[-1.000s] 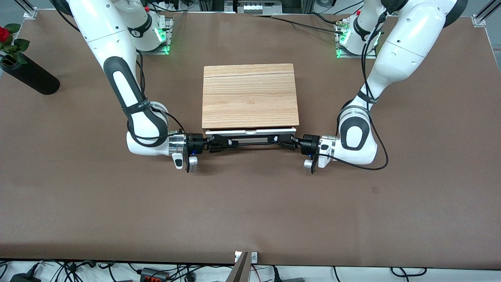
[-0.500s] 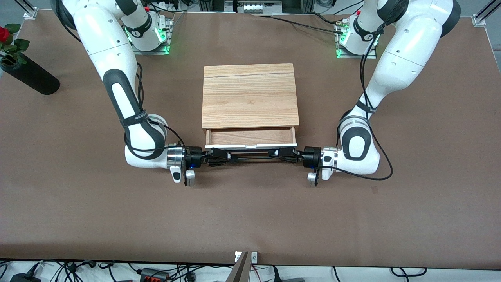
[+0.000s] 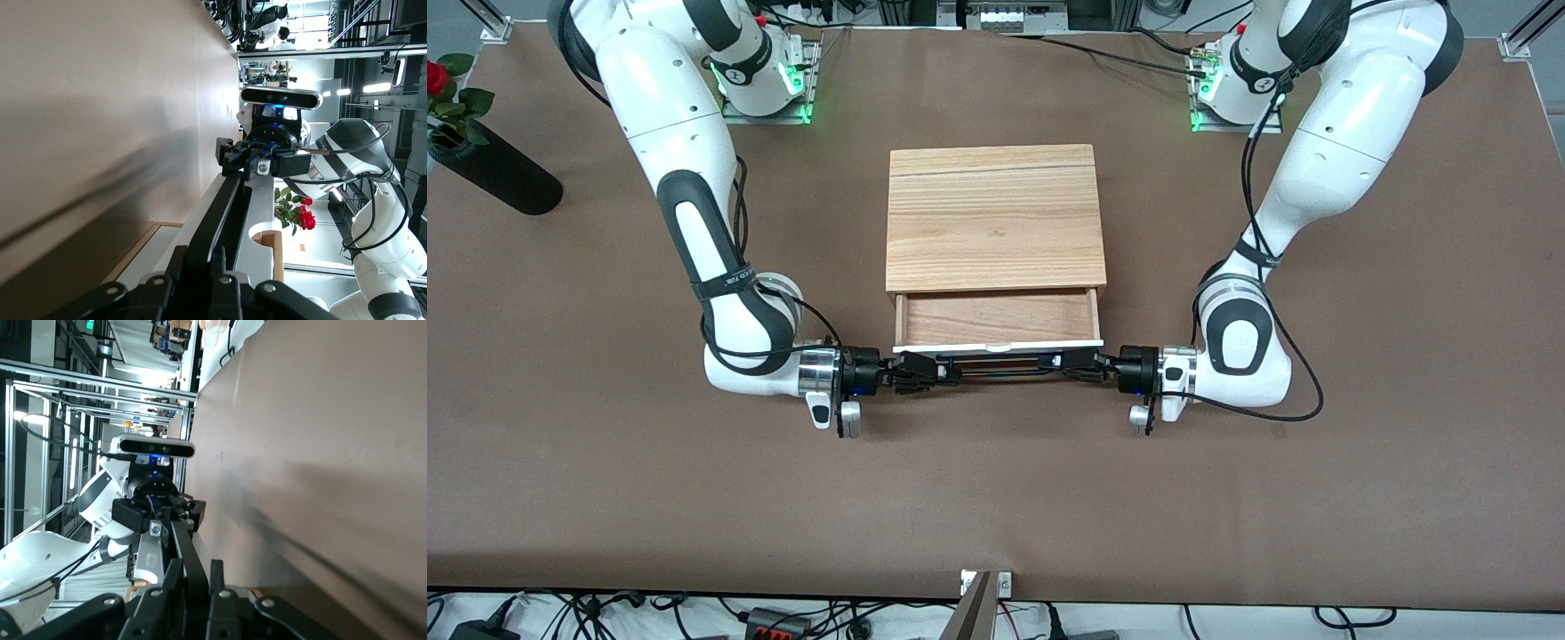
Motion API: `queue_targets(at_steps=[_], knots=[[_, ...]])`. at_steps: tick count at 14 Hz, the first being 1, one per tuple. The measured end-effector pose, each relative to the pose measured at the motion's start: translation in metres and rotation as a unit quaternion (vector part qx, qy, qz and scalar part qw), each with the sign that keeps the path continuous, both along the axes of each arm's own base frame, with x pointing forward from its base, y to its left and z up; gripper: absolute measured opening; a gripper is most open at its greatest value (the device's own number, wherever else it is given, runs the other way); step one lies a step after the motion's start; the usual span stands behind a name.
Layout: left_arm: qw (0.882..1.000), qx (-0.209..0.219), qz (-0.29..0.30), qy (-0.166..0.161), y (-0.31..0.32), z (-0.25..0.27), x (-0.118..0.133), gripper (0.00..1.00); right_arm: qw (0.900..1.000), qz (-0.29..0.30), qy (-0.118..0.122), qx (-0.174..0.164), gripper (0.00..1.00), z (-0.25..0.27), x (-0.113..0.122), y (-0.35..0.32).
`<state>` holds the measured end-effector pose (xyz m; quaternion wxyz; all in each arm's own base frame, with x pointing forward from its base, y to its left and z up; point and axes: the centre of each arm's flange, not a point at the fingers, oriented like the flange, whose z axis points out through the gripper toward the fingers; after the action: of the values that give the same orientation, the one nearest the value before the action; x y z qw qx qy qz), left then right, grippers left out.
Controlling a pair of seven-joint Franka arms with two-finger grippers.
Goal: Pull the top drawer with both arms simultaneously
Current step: 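Pull the handle outward with the left gripper and the right gripper, then open the left gripper and the right gripper and release the handle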
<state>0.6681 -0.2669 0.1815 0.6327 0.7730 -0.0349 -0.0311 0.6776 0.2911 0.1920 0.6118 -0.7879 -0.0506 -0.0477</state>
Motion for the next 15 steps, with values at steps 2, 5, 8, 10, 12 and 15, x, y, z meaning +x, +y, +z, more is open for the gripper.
queue_targets(at_steps=[2,5,8,10,12,15], knots=[[1.000,0.000,0.000,0.002,0.003,-0.002,0.000,0.25,1.000,-0.009,-0.007,-0.001,0.46,0.006,0.009,-0.013],[1.000,0.003,0.002,0.004,0.008,-0.008,0.001,0.55,1.000,-0.006,-0.014,-0.003,0.78,0.011,0.012,-0.014],[1.000,0.002,0.005,-0.002,0.010,-0.003,0.006,0.84,0.999,0.012,-0.019,-0.023,1.00,0.025,0.013,-0.011],[1.000,0.006,0.008,-0.017,0.016,0.007,0.015,1.00,0.996,0.039,-0.007,-0.074,1.00,0.047,0.014,-0.014],[0.999,0.018,0.003,-0.033,0.024,0.015,0.023,1.00,0.988,0.062,-0.011,-0.138,1.00,0.077,0.016,-0.022],[0.997,0.049,-0.006,-0.061,0.047,0.041,0.040,1.00,0.964,0.092,-0.040,-0.248,1.00,0.124,0.017,-0.038]])
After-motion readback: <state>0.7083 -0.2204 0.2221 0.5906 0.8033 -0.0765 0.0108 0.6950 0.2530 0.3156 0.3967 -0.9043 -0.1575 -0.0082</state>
